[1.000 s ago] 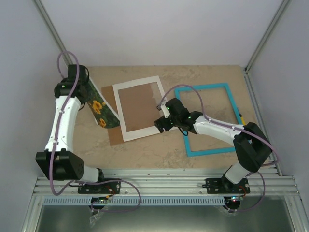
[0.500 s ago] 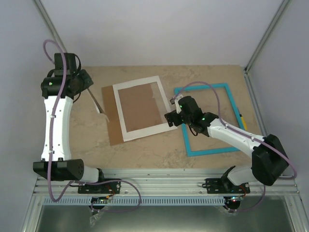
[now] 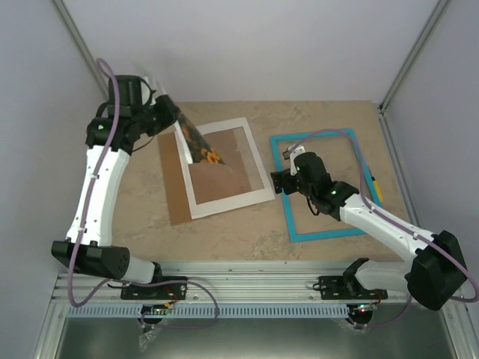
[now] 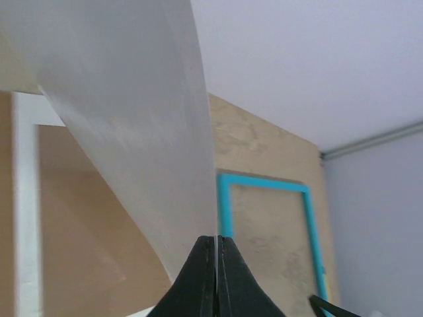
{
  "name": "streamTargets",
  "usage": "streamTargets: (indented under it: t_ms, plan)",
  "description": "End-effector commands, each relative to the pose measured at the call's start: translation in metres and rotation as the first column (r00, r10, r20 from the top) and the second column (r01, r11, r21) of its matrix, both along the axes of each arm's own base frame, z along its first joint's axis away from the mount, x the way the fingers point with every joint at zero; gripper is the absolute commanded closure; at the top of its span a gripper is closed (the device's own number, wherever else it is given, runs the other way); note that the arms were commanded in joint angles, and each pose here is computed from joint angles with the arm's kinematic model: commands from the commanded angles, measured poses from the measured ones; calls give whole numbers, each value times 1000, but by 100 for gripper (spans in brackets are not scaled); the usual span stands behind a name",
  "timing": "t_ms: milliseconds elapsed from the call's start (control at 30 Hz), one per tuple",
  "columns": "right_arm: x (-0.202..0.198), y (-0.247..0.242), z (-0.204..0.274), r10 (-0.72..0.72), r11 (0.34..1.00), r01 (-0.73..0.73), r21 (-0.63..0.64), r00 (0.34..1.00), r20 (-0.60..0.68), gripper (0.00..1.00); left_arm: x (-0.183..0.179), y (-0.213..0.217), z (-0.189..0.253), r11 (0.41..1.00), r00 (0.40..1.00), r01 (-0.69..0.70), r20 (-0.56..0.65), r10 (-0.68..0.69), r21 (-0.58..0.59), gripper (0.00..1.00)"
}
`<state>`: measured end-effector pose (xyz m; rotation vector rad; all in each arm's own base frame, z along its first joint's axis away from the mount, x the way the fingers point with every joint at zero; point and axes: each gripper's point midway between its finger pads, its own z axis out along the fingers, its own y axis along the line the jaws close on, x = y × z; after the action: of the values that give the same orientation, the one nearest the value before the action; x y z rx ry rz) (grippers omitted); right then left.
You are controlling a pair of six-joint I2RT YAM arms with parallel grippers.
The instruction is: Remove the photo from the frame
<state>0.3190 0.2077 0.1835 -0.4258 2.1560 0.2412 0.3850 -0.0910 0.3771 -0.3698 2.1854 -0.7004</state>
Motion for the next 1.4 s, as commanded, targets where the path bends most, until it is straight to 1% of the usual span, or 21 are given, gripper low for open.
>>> streamTargets:
  t_ms: [0, 133, 267, 467, 600, 667, 767, 933, 1133, 1200, 1333, 1367]
  plan:
    - [0, -19, 5, -74, 997, 74, 1, 997, 27, 2, 12, -48, 13, 980, 992, 117, 59, -109, -159, 100]
    - [0, -30, 9, -106, 994, 106, 7, 993, 47, 2, 11, -79, 14, 949, 979, 199, 94, -182, -245, 100]
    - [0, -37, 12, -129, 992, 128, 12, 990, 65, 2, 5, -95, -5, 926, 972, 234, 83, -219, -296, 100]
    - [1, -40, 11, -136, 991, 135, 23, 989, 65, 2, -11, -92, -70, 925, 975, 209, -4, -222, -317, 100]
    - [2, -39, 5, -125, 992, 125, 6, 991, 49, 2, -30, -94, -129, 918, 961, 212, -99, -258, -334, 100]
    - [2, -39, 0, -122, 992, 122, -7, 992, 41, 2, -36, -90, -153, 931, 959, 200, -136, -250, -305, 100]
    - [1, -39, -4, -118, 993, 119, -16, 992, 32, 2, -42, -79, -183, 957, 958, 183, -179, -225, -226, 100]
    - [1, -40, -7, -117, 993, 117, -29, 993, 25, 2, -56, -78, -219, 956, 928, 229, -256, -271, -184, 100]
    - [1, -39, -7, -107, 994, 108, -35, 994, 30, 2, -64, -50, -257, 974, 911, 226, -355, -209, 6, 100]
    - [2, -37, -8, -98, 994, 99, -37, 995, 31, 2, -65, -40, -266, 975, 908, 217, -377, -183, 50, 96]
    - [7, -34, -16, -93, 994, 93, -58, 996, 10, 2, -67, -22, -282, 966, 901, 214, -411, -139, 143, 93]
    - [8, -34, -20, -91, 994, 91, -58, 996, 0, 2, -67, -19, -285, 963, 900, 214, -415, -130, 162, 89]
